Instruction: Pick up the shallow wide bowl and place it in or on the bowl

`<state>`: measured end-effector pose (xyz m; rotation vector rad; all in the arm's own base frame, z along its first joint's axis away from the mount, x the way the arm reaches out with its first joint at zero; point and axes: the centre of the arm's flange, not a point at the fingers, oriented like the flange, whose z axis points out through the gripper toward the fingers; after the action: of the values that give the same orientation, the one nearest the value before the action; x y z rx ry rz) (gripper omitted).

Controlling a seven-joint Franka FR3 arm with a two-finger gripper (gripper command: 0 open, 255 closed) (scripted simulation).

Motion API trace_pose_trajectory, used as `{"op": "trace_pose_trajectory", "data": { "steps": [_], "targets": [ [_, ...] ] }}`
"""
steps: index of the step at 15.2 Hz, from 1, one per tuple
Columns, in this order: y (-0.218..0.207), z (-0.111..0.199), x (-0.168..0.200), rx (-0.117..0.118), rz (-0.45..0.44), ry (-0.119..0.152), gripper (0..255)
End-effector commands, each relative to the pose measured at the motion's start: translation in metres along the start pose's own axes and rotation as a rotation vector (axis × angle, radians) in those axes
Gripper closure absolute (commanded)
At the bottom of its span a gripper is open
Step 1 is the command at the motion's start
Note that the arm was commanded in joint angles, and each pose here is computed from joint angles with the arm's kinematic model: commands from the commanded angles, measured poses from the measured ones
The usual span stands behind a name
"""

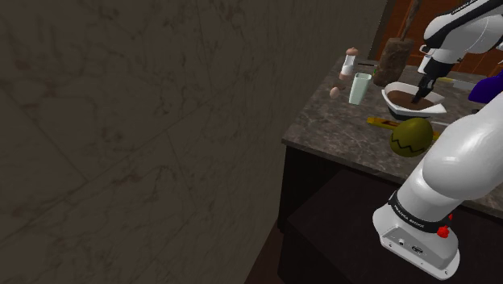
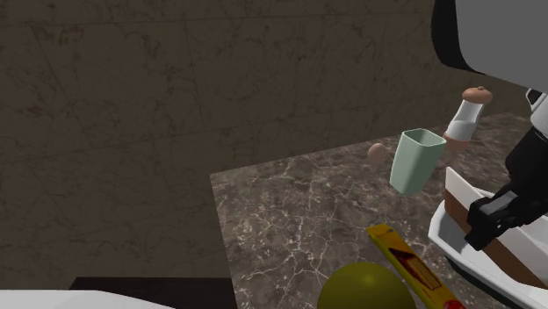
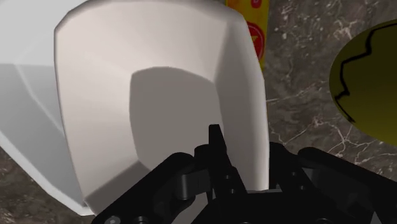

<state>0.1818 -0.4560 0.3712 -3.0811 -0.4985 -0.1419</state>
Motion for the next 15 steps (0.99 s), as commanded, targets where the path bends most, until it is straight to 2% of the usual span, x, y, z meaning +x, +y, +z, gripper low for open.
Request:
{"op": "trace_pose_trajectory", "data": {
  "steps": [1, 6, 7, 12, 15],
  "targets": [
    [0.003, 0.001, -0.002, -0.026, 0.004, 0.002, 255],
    [0.003, 0.001, -0.002, -0.026, 0.004, 0.002, 255],
    [0.002, 0.000, -0.003, -0.026, 0.004, 0.002, 0],
    [0.003, 0.001, -0.002, -0.026, 0.004, 0.002, 0],
    [0.002, -0.039, -0.003, -0.026, 0.004, 0.002, 0]
  ]
}}
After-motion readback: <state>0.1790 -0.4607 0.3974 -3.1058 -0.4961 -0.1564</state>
